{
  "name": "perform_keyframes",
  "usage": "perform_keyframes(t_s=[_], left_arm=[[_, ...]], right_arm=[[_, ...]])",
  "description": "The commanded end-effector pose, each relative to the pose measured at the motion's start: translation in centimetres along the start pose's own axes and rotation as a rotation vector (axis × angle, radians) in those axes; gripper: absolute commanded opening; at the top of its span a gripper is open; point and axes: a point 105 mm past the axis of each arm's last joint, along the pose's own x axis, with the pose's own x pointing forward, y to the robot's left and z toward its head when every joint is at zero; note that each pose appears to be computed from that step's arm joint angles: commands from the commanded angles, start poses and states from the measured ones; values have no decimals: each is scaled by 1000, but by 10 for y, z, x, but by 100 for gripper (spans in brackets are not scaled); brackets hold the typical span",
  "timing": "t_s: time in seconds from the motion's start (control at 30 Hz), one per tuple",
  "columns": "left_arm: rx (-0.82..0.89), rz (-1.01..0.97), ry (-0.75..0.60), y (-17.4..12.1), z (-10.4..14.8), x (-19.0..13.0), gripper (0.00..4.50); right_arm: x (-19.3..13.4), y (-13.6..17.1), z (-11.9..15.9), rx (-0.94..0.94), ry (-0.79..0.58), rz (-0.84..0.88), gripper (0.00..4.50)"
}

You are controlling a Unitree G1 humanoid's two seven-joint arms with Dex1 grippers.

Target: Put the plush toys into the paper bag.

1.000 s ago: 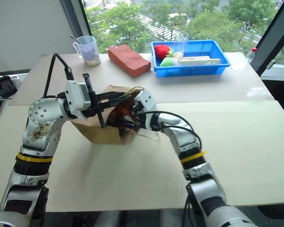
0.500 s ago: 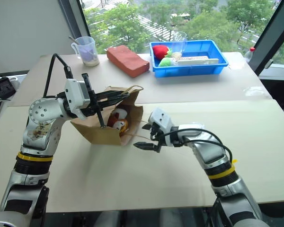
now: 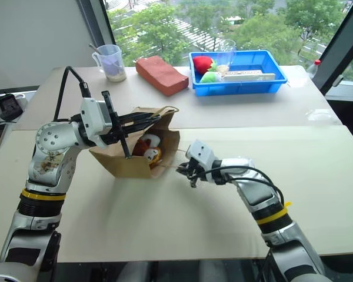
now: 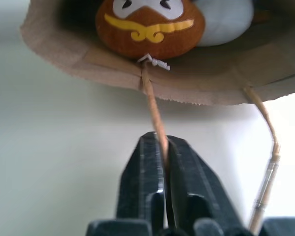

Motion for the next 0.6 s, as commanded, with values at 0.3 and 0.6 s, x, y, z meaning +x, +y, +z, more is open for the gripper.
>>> perform_keyframes(t_s=[0.3, 0.6], left_arm=[[-64, 104, -82, 64, -1, 53, 0], [-179, -106, -2, 47, -29, 48, 0]], right_arm=[[-86, -1, 113, -157, -274, -322, 4], [-57, 28, 107, -89, -184, -229, 4]])
